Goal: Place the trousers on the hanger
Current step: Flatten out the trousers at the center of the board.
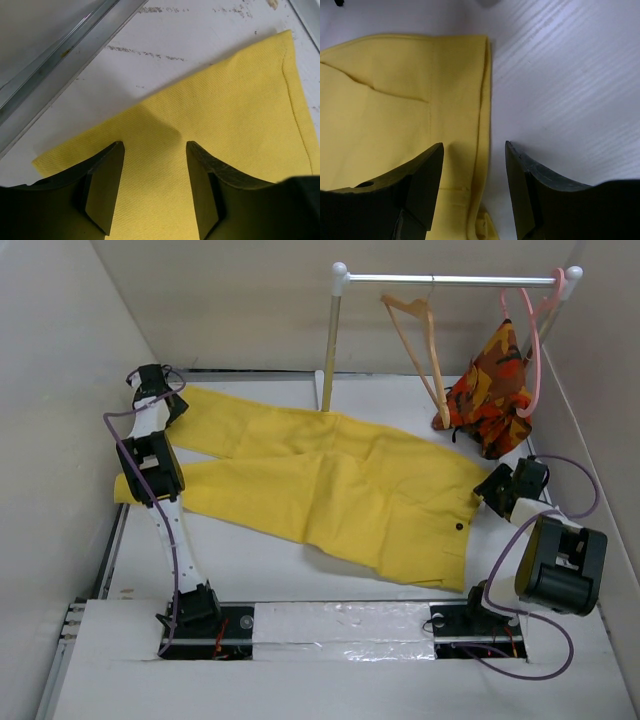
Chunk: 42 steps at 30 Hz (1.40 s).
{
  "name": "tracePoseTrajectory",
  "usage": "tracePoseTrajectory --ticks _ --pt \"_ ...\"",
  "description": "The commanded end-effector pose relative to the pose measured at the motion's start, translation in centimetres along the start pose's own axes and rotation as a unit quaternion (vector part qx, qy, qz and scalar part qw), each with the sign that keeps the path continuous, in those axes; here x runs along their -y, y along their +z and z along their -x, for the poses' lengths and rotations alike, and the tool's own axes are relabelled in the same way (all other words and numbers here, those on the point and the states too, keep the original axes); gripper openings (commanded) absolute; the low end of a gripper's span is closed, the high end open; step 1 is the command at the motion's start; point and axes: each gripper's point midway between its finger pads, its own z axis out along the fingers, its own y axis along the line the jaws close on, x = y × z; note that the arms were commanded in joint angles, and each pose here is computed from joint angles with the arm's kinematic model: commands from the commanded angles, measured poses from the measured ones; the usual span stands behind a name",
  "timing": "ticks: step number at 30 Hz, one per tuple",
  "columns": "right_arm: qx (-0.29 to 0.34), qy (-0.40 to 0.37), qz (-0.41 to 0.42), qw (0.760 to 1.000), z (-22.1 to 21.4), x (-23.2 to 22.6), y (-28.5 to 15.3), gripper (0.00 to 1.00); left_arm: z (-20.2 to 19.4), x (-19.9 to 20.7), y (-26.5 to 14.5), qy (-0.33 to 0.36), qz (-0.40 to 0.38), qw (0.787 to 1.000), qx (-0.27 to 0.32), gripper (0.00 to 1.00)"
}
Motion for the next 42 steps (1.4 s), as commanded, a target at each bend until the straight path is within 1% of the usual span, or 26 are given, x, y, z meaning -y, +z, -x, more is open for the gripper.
tracePoseTrajectory --ticks 1,3,4,5,7,9,12,17,19,20,23,24,25,27,28,29,31,32,33,34,35,36,37,38,39,42 --pt "0.024 0.000 0.054 0.998 3.3 -3.0 0.9 0.58 -0.5 1.1 -1.0 -0.019 -0.030 0.999 -0.006 0.52" --pt "0.010 0.000 0.056 0.998 2.8 -3.0 1.6 0.55 0.0 1.7 -1.5 -0.014 -0.043 0.999 -0.003 0.55" --pt "0.008 -0.002 0.056 0.998 2.7 -2.9 1.8 0.50 0.2 1.7 -1.6 -0.013 -0.043 0.999 0.000 0.55" --pt "0.007 -0.004 0.066 0.998 2.7 -3.3 2.0 0.45 0.3 1.6 -1.7 -0.012 -0.041 0.999 0.001 0.56" --pt "0.002 0.007 0.069 0.998 3.0 -3.3 2.4 0.27 0.4 1.3 -1.8 -0.008 -0.033 0.999 0.005 0.57" --pt "0.007 0.014 0.071 0.997 3.6 -3.6 2.6 0.15 -0.1 0.9 -1.7 -0.008 -0.027 1.000 0.002 0.57" --pt "0.018 0.019 0.076 0.997 4.9 -4.3 3.0 0.03 -0.6 0.4 -1.9 -0.011 -0.022 1.000 0.000 0.56" --pt "0.055 0.021 0.066 0.996 8.2 -4.9 3.5 0.00 -0.4 1.4 -3.9 -0.011 -0.033 0.999 0.013 0.56" --pt "0.067 0.020 0.075 0.995 9.4 -5.6 3.4 0.00 0.3 3.1 -5.9 -0.004 -0.046 0.998 0.034 0.56" --pt "0.067 0.019 0.081 0.994 9.6 -5.9 3.4 0.02 0.2 2.7 -6.3 -0.004 -0.041 0.998 0.036 0.56" --pt "0.059 -0.004 0.104 0.993 9.3 -8.1 2.5 0.48 0.4 3.8 -9.1 0.003 -0.047 0.997 0.059 0.56" --pt "0.068 -0.016 0.116 0.991 9.5 -9.2 1.4 0.74 1.5 4.0 -10.8 -0.002 -0.053 0.996 0.078 0.56" --pt "0.057 -0.027 0.127 0.990 8.1 -10.1 0.9 0.85 0.6 3.0 -10.9 -0.003 -0.040 0.997 0.073 0.57" --pt "0.056 -0.027 0.150 0.987 6.6 -11.1 -0.5 0.94 1.8 2.9 -13.7 -0.013 -0.051 0.993 0.101 0.57" --pt "0.053 -0.031 0.169 0.984 4.3 -11.3 -2.0 0.94 1.6 2.2 -14.2 -0.016 -0.043 0.993 0.106 0.57" --pt "0.063 -0.036 0.195 0.978 3.8 -12.0 -3.0 0.94 0.2 0.9 -14.2 -0.016 -0.028 0.995 0.097 0.56" --pt "0.081 -0.051 0.221 0.971 2.9 -12.5 -5.7 0.92 0.8 -0.4 -16.7 -0.022 -0.012 0.992 0.122 0.54" --pt "0.060 -0.061 0.225 0.971 0.6 -11.8 -6.0 0.91 -0.8 -1.8 -16.8 -0.022 0.004 0.994 0.111 0.52" --pt "0.062 -0.072 0.231 0.968 0.0 -11.5 -6.7 0.86 0.1 -2.5 -18.8 -0.034 0.002 0.991 0.131 0.51" --pt "0.062 -0.077 0.240 0.966 -0.6 -11.4 -7.4 0.78 0.2 -4.4 -19.0 -0.051 0.011 0.990 0.130 0.48" --pt "0.060 -0.090 0.276 0.955 -2.1 -11.8 -9.1 0.69 -1.8 -6.4 -18.7 -0.059 0.025 0.992 0.111 0.33" --pt "0.059 -0.101 0.300 0.947 -2.9 -12.3 -10.1 0.42 -1.2 -7.3 -20.3 -0.082 0.017 0.988 0.126 0.21" --pt "0.056 -0.107 0.321 0.939 -3.7 -12.7 -11.0 0.29 -1.2 -9.3 -20.5 -0.099 0.025 0.987 0.125 0.14" --pt "0.056 -0.120 0.353 0.926 -4.4 -13.4 -12.8 0.19 -3.0 -11.2 -20.1 -0.105 0.039 0.988 0.109 0.08" --pt "0.049 -0.141 0.375 0.915 -5.5 -14.1 -13.7 0.10 -3.1 -12.3 -20.8 -0.116 0.039 0.986 0.110 0.07" --pt "0.038 -0.191 0.404 0.894 -7.2 -15.1 -15.9 0.03 -5.1 -17.6 -20.4 -0.157 0.080 0.981 0.079 0.08"
